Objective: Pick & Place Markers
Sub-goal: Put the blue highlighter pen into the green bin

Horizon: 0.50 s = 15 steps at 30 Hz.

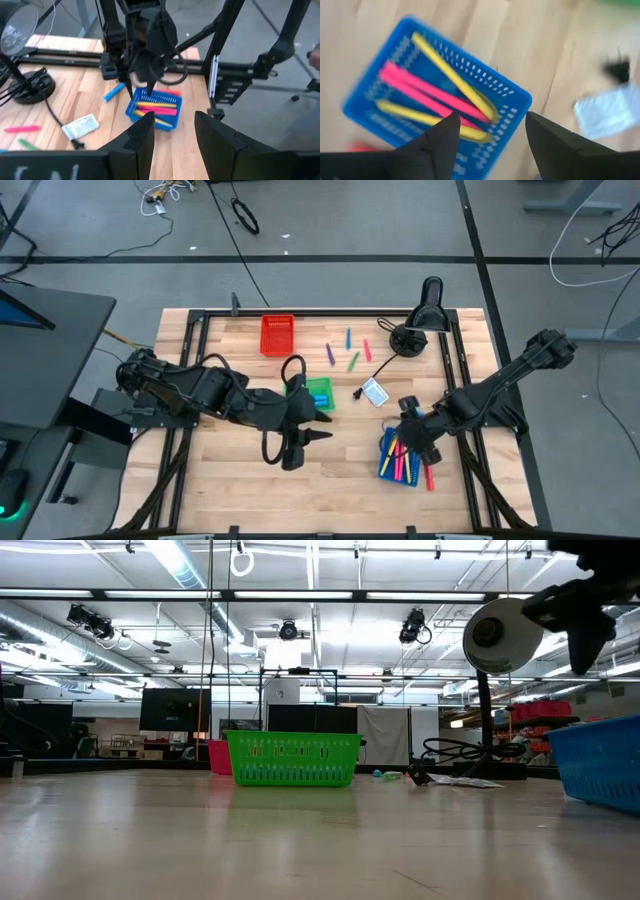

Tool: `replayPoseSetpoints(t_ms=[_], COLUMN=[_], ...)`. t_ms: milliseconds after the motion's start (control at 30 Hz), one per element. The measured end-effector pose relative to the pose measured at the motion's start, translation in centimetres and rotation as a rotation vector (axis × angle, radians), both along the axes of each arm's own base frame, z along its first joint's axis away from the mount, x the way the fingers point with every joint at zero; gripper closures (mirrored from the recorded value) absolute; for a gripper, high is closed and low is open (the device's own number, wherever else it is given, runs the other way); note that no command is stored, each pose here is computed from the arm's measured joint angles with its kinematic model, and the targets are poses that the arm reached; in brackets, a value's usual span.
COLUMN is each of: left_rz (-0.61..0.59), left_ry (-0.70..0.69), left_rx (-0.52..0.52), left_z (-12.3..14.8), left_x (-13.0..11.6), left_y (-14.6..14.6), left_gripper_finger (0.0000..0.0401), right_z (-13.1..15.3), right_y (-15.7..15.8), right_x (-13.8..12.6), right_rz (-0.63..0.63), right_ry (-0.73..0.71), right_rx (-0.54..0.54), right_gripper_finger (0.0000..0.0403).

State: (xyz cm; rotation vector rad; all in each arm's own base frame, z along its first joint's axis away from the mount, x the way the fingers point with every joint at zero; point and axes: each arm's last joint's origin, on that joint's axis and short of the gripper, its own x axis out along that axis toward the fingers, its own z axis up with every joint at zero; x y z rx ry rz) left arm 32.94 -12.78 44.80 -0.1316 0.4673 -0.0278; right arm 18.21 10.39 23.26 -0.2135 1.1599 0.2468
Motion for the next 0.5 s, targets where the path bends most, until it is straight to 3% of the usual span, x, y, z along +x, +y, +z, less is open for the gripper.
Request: replayPoseSetpoints(t_ms=[100, 500], left_rz=[-0.001, 0.099], left_ry=[-0.018, -0.035], left_rx=[-0.004, 0.175], left_z=[0.2, 0.2], left_x=[0.1, 0.4], left_y=[0.0, 1.2], left_gripper_finger=[0.0256, 0.0256], right_z=[0.5, 0.4], right_y=[0.0, -0.2], right_x=[0.0, -0.3], right_rz=[-0.218, -0.811], right_ry=[0.024, 0.106], right_rx=[0.091, 0.297], right_gripper_finger=[0.0177, 0.0176])
